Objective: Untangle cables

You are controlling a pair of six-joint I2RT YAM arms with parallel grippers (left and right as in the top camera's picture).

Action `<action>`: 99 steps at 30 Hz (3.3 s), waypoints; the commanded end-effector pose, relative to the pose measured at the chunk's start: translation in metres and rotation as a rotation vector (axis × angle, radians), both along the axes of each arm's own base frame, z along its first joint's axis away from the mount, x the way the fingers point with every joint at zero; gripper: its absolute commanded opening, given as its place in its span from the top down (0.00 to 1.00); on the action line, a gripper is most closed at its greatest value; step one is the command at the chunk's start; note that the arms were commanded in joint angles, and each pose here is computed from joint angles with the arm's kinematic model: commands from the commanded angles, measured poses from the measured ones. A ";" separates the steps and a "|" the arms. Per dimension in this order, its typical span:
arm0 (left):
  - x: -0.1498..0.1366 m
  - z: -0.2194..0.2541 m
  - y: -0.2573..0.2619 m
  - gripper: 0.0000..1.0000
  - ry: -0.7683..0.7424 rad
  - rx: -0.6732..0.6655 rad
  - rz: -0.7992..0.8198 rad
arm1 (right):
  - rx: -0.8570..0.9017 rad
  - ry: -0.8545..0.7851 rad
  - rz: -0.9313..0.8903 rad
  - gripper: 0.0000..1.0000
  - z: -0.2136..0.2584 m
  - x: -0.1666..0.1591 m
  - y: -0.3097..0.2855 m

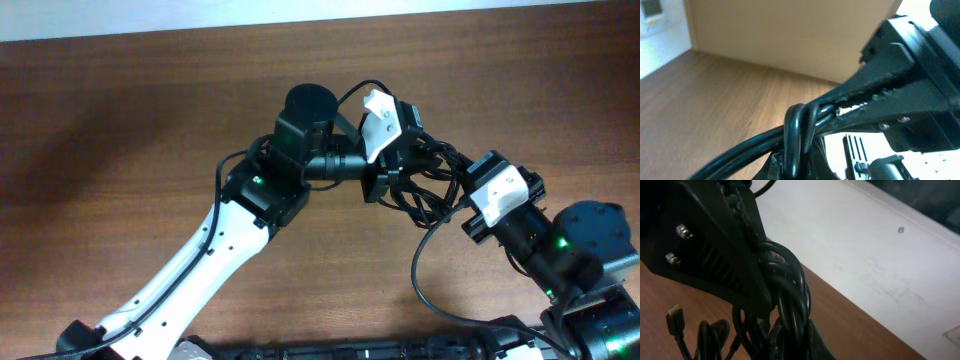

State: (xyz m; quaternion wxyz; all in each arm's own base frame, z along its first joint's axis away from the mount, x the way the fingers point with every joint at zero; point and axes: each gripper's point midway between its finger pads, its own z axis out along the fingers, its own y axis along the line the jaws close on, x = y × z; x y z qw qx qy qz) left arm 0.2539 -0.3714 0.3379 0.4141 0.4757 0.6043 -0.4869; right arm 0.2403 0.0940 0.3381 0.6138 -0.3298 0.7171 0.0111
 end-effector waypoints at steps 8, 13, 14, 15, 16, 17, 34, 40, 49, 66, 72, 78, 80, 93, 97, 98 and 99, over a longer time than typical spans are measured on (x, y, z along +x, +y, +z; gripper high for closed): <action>0.095 -0.002 0.061 1.00 0.298 -0.027 0.492 | 0.019 0.012 0.045 0.96 0.003 -0.008 0.007; 0.102 -0.003 0.069 1.00 0.300 -0.028 0.514 | 0.015 0.011 0.027 0.96 0.003 -0.006 0.004; 0.101 -0.003 0.069 1.00 0.300 -0.027 0.514 | 0.011 0.013 0.018 0.96 0.002 -0.006 0.003; 0.101 -0.003 0.069 1.00 0.300 -0.027 0.513 | 0.009 0.013 0.009 0.96 0.002 -0.005 0.001; 0.101 -0.004 0.069 1.00 0.303 -0.025 0.514 | 0.009 0.012 0.005 0.96 0.002 -0.005 0.001; 0.101 -0.004 0.069 1.00 0.303 -0.025 0.511 | 0.009 0.012 0.005 0.96 0.002 -0.005 0.001; 0.031 0.015 0.036 1.00 0.199 -0.050 0.075 | 0.065 0.058 0.057 0.38 -0.002 -0.011 0.011; 0.010 0.015 0.023 1.00 0.178 -0.043 -0.003 | 0.059 0.056 0.031 0.54 -0.002 -0.009 0.007; 0.001 0.013 0.018 1.00 0.177 -0.036 -0.032 | 0.059 0.056 0.032 0.75 -0.002 -0.009 0.007; -0.005 0.012 0.012 0.51 0.128 -0.029 -0.050 | 0.053 0.049 -0.021 0.96 -0.001 -0.005 -0.001; -0.006 0.011 0.012 0.50 0.133 -0.026 -0.050 | 0.160 0.020 -0.039 0.96 0.016 -0.001 0.000; -0.006 0.011 0.012 0.64 0.133 -0.026 -0.049 | 0.212 0.029 -0.032 0.96 0.020 -0.002 0.003; -0.005 0.011 0.012 0.82 0.132 -0.026 -0.047 | 0.212 0.031 -0.031 0.96 0.020 -0.002 0.003; 0.072 -0.027 0.051 1.00 0.472 0.047 0.468 | 0.245 0.040 -0.106 0.96 0.019 0.003 -0.007; 0.084 -0.033 0.067 1.00 0.537 0.048 0.530 | 0.276 0.045 -0.198 0.96 0.019 0.008 -0.021; 0.086 -0.033 0.069 1.00 0.537 0.047 0.535 | 0.279 0.047 -0.207 0.96 0.018 0.008 -0.022; 0.087 -0.033 0.070 1.00 0.538 0.045 0.539 | 0.300 0.052 -0.232 0.96 0.018 0.009 -0.025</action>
